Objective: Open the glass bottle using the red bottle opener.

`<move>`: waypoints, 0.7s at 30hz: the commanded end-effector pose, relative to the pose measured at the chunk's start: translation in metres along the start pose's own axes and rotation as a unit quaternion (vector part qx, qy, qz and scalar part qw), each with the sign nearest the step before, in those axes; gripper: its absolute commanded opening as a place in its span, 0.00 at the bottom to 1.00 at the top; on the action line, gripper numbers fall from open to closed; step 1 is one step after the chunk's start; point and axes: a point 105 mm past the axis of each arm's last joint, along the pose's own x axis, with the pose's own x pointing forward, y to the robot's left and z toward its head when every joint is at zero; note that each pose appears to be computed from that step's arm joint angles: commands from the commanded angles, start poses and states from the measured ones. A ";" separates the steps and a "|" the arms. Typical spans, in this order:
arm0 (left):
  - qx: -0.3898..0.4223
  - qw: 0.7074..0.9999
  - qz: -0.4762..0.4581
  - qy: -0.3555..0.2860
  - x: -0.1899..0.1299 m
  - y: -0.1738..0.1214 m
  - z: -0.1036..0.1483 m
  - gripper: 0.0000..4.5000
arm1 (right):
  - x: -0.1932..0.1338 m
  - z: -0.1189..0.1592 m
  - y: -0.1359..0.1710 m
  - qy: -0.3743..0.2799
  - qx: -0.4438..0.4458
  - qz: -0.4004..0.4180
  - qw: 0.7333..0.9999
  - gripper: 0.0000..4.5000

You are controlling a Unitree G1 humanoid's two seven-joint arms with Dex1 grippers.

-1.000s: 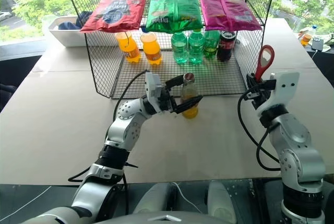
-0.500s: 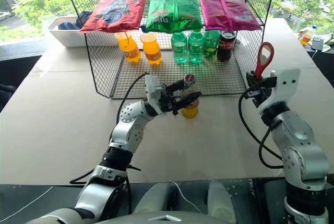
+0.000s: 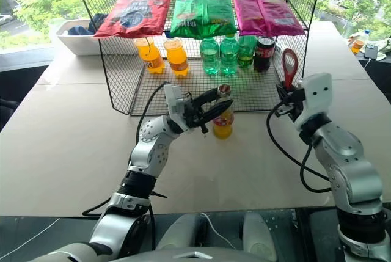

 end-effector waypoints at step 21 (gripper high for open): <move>-0.004 1.000 -0.007 0.016 0.006 -0.008 -0.004 0.40 | 0.031 -0.022 0.074 -0.131 -0.343 0.099 0.925 0.00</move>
